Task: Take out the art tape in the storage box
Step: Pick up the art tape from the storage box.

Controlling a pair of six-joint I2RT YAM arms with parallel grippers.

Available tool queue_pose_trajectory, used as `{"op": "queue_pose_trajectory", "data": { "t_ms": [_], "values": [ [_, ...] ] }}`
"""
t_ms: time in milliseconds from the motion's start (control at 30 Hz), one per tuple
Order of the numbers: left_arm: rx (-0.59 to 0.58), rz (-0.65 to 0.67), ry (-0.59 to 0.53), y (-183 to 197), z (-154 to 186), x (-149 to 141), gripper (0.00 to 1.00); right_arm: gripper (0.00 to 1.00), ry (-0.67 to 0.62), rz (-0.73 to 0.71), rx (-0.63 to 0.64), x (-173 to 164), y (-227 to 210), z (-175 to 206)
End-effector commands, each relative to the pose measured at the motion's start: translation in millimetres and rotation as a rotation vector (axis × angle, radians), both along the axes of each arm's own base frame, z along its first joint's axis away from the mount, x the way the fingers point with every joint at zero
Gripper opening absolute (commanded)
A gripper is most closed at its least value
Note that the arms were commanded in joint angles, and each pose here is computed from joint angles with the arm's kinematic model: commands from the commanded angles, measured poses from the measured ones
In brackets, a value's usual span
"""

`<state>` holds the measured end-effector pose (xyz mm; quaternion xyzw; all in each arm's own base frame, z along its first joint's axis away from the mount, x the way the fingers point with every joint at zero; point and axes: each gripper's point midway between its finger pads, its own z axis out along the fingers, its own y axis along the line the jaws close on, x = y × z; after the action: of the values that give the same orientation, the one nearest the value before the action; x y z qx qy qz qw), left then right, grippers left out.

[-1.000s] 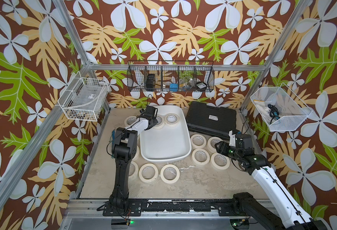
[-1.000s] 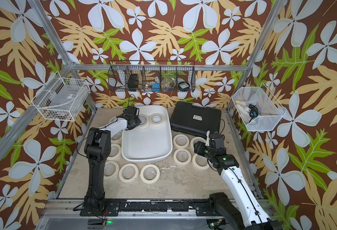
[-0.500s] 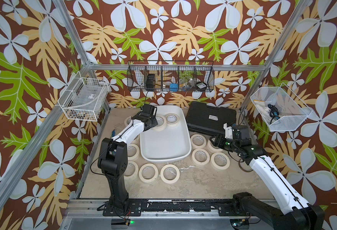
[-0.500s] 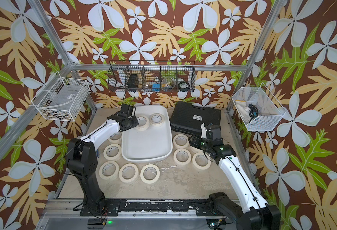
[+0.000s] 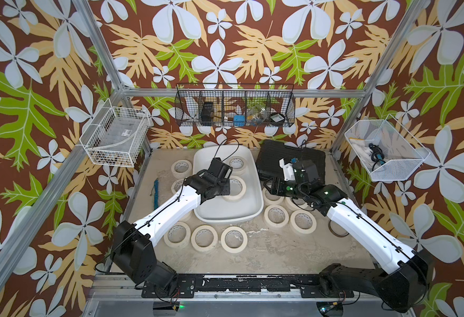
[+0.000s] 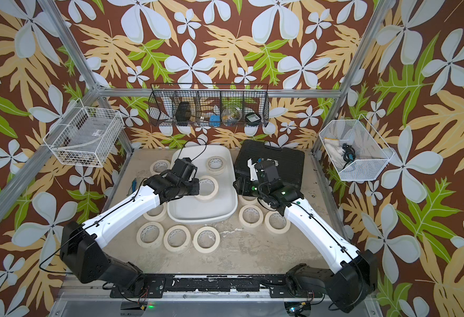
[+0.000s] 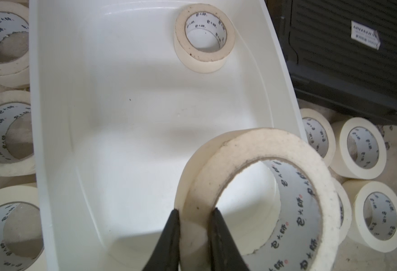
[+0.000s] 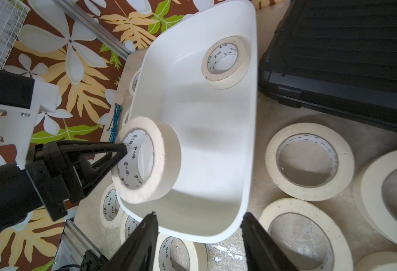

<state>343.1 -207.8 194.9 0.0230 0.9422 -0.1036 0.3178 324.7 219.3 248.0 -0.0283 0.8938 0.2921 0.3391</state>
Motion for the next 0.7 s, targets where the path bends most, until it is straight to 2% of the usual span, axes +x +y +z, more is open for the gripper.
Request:
{"op": "queue_pose_trajectory", "data": {
  "t_ms": [0,300,667],
  "values": [
    [0.010,-0.031,-0.007,-4,1,-14,0.13,0.61,-0.017,0.006,-0.017,1,15,-1],
    [-0.094,-0.133,0.016,-18,-1,-49,0.13,0.59,0.011,0.085,-0.085,-13,56,-35],
    [-0.107,-0.152,0.017,-17,0,-58,0.13,0.56,-0.006,0.112,-0.217,-19,76,-59]
  ]
}}
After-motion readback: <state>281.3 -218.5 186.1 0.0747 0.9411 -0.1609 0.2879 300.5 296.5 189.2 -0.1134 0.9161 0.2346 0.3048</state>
